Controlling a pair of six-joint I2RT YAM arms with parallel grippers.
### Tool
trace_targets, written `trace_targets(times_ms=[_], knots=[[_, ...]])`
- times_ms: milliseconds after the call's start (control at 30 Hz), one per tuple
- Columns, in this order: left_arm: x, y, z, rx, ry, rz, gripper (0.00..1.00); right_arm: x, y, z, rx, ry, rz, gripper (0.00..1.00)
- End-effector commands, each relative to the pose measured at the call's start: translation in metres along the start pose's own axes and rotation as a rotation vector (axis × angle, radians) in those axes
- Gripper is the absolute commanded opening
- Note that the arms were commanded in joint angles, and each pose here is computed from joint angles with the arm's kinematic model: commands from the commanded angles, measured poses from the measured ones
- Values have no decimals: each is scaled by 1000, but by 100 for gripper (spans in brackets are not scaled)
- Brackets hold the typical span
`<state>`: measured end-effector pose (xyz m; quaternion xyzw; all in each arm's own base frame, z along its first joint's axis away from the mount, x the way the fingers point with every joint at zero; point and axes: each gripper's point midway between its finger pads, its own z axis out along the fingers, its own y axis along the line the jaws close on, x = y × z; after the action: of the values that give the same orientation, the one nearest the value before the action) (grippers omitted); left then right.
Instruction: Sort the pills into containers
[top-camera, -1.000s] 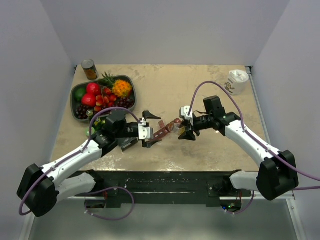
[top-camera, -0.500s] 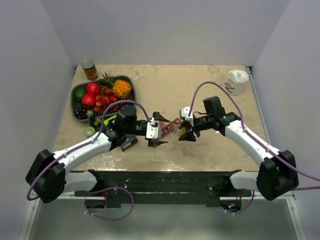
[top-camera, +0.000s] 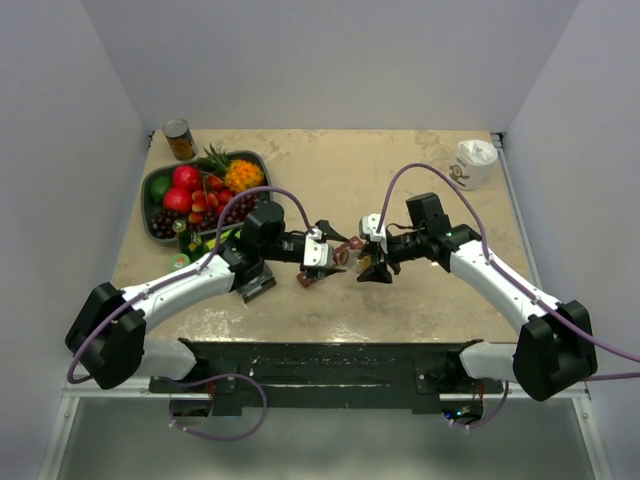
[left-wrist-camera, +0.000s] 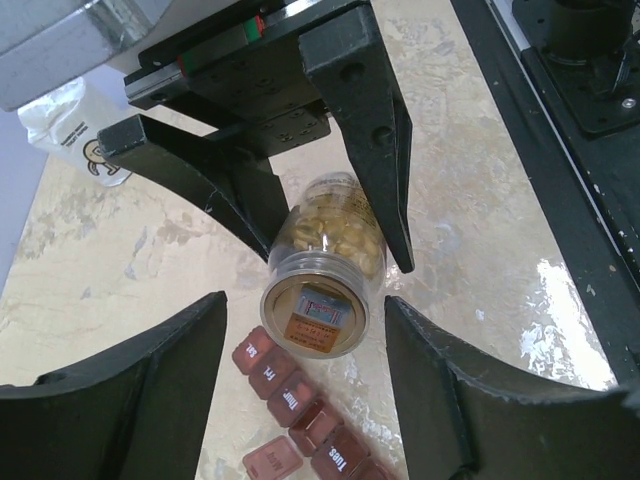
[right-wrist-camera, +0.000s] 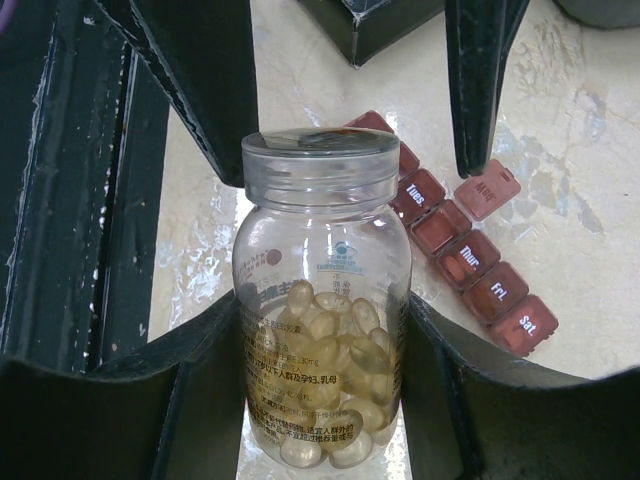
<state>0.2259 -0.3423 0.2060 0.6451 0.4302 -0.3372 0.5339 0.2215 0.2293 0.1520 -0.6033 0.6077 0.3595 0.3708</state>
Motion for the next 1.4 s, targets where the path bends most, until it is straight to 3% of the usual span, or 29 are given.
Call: trace_targets(times_ms=[0, 233, 267, 333, 400, 500, 533, 633, 800, 867, 933, 1067, 1100, 1200, 1300, 1367], knots=[[-22, 9, 6, 13, -67, 53, 65, -16, 1, -4, -9, -47, -53, 0], [-24, 6, 6, 27, -69, 14, 36, -15, 1, -4, -6, -43, -52, 0], [-24, 6, 6, 22, -66, -12, 23, -15, 1, -4, -5, -42, -52, 0], [-28, 5, 4, 13, -71, -55, 6, -14, -1, -4, 5, -37, -54, 0], [-32, 4, 3, -5, -72, -201, 0, -14, -3, -4, 18, -34, -50, 0], [-29, 7, 2, -77, -31, -521, 0, -12, -11, -5, 57, -20, -42, 0], [-28, 7, 2, -109, -18, -686, 0, -11, -13, -6, 70, -12, -40, 0], [-29, -3, 0, -126, -1, -984, 0, -11, -19, -7, 98, -9, -35, 0], [-11, -1, -2, -331, -1, -1424, 0, -10, -21, -6, 104, -7, -22, 0], [-15, -1, -1, -363, -14, -1543, 2, -10, -21, -5, 104, -8, -19, 0], [-22, 2, -2, -368, -45, -1606, 13, -9, -22, -6, 108, -5, -18, 0], [-48, 11, -1, -310, -114, -1590, 48, -9, -22, -8, 115, -9, -15, 0], [-50, 11, -2, -303, -116, -1576, 66, -9, -23, -9, 116, -10, -14, 0], [-54, 12, -7, -309, -116, -1538, 89, -9, -22, -8, 112, -13, -13, 0], [-54, 12, -18, -313, -124, -1506, 99, -10, -21, -8, 109, -13, -14, 0], [-53, 13, -29, -322, -135, -1483, 99, -9, -21, -8, 108, -12, -14, 0]])
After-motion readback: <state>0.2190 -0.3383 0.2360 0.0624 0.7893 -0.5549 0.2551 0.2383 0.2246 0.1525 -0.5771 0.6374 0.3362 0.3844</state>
